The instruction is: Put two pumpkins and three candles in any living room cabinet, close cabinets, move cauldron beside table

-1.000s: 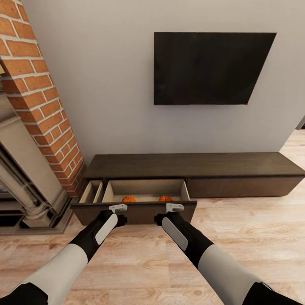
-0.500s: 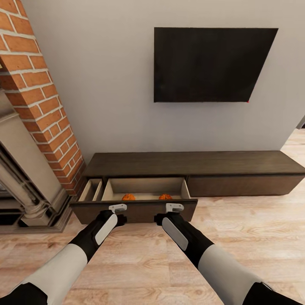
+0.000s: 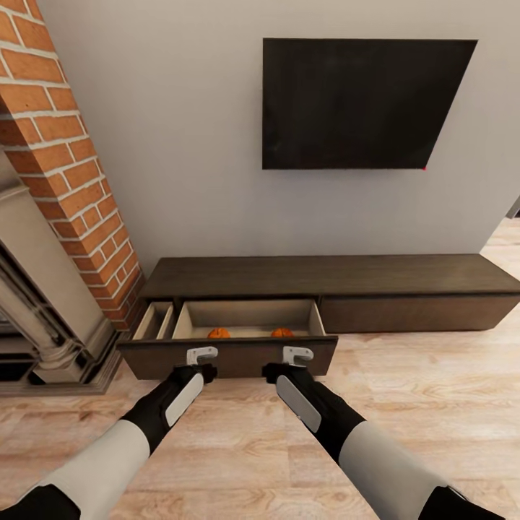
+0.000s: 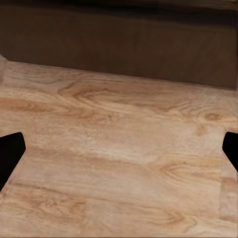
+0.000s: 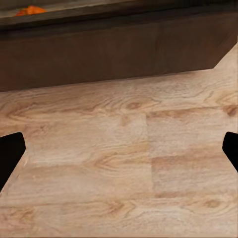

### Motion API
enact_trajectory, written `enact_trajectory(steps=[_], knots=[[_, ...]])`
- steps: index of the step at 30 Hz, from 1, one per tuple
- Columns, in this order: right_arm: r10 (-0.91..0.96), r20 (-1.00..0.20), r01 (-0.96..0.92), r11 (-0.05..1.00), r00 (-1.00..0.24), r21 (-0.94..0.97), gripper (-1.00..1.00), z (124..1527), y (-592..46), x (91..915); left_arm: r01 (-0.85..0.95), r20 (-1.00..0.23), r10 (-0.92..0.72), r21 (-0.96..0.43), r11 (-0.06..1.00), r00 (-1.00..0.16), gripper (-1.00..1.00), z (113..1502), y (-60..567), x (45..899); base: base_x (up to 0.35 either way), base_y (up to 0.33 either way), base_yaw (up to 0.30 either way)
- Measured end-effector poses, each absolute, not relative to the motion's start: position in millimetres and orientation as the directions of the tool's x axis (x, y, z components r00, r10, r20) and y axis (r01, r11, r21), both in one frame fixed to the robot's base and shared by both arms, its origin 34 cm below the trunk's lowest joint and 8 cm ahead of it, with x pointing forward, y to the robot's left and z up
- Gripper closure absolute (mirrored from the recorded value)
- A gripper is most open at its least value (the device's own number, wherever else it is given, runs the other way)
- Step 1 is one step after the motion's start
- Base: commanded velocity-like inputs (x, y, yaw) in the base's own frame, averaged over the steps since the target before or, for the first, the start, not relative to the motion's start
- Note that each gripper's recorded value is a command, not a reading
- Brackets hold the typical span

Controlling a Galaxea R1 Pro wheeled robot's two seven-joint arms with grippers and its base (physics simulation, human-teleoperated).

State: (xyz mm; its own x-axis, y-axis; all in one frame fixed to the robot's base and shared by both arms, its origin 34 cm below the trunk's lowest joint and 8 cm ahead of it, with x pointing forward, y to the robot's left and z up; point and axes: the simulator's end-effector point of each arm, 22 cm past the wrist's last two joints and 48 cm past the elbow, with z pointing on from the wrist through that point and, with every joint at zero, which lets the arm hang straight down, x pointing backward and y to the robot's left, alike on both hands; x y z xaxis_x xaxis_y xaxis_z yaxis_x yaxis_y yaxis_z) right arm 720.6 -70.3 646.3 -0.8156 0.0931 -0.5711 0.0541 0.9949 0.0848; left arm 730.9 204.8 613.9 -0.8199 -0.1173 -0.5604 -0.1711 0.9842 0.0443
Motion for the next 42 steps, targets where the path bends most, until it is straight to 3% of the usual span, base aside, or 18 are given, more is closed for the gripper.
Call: enact_trajectory(steps=[3,15,32,42], knots=[[0.128,-0.592,0.070,0.990,-0.796,0.120,-1.00,639,-65,718,-0.186,-0.625,-0.120,0.040,0.982,-0.771,-1.00,612,205,737,0.000,0.000,0.000],[0.118,-0.653,0.072,0.993,-0.748,0.096,-1.00,587,-67,678,-0.139,-0.665,-0.074,0.044,0.989,-0.743,-1.00,538,214,705,0.000,0.000,0.000],[0.149,-0.825,0.039,0.988,-0.545,0.152,-1.00,598,-62,711,-0.103,-0.750,-0.023,0.060,0.993,-0.661,-1.00,524,212,720,0.000,0.000,0.000],[0.140,-0.844,0.031,0.989,-0.518,0.144,-1.00,585,-62,711,-0.121,-0.795,-0.035,0.048,0.991,-0.605,-1.00,517,218,727,0.000,0.000,0.000]])
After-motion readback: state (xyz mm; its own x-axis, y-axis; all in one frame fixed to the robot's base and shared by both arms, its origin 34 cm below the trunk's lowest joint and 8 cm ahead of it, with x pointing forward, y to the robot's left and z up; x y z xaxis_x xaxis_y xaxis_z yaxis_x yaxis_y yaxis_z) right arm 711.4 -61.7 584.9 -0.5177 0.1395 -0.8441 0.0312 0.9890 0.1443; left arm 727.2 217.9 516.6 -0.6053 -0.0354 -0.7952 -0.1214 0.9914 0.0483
